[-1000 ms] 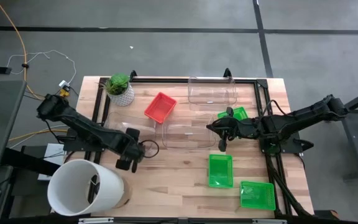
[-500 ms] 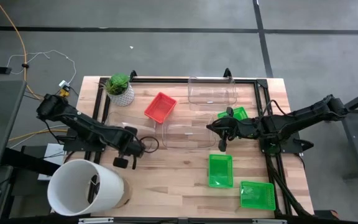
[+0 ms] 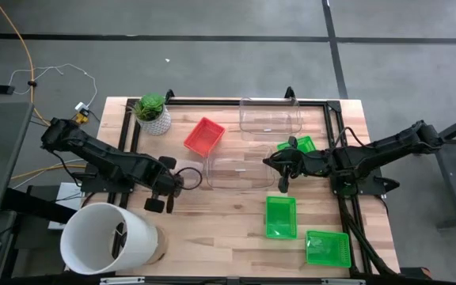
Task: Stack baskets by color
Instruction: Stack the bottom left transparent bin on the bottom right transparent bin
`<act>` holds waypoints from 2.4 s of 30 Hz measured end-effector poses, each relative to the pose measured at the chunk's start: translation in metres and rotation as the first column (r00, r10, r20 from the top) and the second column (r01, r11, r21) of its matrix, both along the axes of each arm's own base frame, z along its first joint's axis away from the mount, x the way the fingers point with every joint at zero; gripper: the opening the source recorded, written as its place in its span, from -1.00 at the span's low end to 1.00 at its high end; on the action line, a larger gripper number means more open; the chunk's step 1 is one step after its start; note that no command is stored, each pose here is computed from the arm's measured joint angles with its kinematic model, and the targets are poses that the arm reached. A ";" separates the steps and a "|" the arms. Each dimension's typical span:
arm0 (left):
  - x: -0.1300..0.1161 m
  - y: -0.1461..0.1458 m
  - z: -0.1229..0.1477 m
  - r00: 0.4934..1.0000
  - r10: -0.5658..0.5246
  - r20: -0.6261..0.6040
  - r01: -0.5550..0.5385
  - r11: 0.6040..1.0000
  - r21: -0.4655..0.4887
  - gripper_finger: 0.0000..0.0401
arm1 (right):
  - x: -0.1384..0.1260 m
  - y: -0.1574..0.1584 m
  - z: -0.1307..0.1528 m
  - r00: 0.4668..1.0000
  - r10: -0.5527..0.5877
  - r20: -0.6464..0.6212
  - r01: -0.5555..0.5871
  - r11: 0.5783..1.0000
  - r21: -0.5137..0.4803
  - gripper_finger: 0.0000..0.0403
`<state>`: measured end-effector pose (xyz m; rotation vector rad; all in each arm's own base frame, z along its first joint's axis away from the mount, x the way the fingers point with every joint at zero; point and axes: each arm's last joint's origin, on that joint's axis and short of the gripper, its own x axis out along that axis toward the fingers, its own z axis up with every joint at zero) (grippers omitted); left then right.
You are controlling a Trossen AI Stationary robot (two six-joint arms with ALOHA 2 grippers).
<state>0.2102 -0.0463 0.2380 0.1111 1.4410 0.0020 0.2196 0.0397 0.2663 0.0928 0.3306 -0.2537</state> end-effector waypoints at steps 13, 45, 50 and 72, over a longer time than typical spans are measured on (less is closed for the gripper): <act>-0.009 -0.006 0.065 0.988 -0.007 0.155 -0.011 0.993 0.120 -1.00 | 0.000 0.000 0.000 1.000 -0.001 -0.004 0.001 1.000 0.001 -1.00; 0.173 0.001 0.108 0.896 -0.101 0.433 -0.067 0.932 0.357 -1.00 | -0.028 -0.008 0.050 0.893 -0.342 0.292 0.391 0.911 -0.131 -1.00; 0.206 -0.005 0.086 0.898 -0.031 0.439 -0.134 0.931 0.340 -1.00 | -0.038 -0.011 0.052 0.893 -0.349 0.285 0.393 0.913 -0.113 -1.00; 0.219 -0.011 0.026 0.978 0.081 0.193 -0.135 0.949 0.287 -1.00 | -0.041 -0.012 0.042 0.897 -0.384 0.220 0.411 0.907 -0.092 -1.00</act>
